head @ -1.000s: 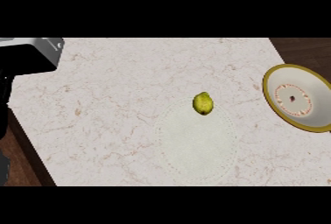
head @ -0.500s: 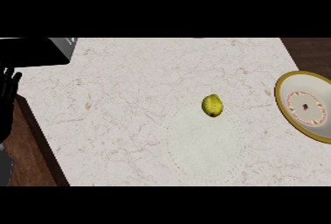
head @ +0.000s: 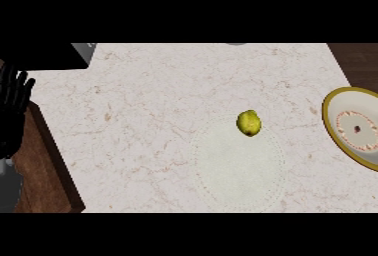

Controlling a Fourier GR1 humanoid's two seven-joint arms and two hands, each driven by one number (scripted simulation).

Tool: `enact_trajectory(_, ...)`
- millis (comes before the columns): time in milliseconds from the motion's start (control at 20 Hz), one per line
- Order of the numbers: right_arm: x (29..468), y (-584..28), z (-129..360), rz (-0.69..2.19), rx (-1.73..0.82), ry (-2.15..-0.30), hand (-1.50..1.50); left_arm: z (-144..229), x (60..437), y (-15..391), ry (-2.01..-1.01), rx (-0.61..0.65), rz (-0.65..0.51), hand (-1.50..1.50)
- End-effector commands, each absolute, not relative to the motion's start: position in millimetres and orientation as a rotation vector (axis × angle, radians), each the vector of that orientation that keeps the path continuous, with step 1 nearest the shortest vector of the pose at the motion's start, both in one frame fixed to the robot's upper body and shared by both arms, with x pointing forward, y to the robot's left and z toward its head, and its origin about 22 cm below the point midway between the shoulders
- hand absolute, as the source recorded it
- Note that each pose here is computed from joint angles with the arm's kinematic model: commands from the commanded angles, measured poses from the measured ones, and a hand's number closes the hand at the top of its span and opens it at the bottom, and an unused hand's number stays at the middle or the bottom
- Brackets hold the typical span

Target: Pick the bell pepper from the placemat and place it in the bowl

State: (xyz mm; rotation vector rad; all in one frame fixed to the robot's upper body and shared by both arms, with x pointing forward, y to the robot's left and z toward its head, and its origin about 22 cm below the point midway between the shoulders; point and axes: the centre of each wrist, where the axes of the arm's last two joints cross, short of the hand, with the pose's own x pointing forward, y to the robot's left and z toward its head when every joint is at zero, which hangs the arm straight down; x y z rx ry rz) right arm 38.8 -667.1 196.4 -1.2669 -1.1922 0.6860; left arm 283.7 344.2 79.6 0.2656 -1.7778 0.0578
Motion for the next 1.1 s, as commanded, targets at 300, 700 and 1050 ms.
enact_trajectory(300, 61.0, -667.0, 238.9, 0.619, -0.975, -1.504, 1.5, 79.6, 287.4, 326.3, -1.792, 0.249, 0.038, 0.0)
enact_trajectory(700, 127.3, -643.9, 242.0, 0.665, -0.873, -1.453, 1.5, 81.1, 292.9, 323.9, -1.788, 0.213, 0.035, 0.0)
enact_trajectory(1050, 205.3, -592.9, 229.2, 0.734, -0.798, -1.412, 1.5, 82.6, 299.3, 318.3, -1.793, 0.222, 0.017, 0.0)
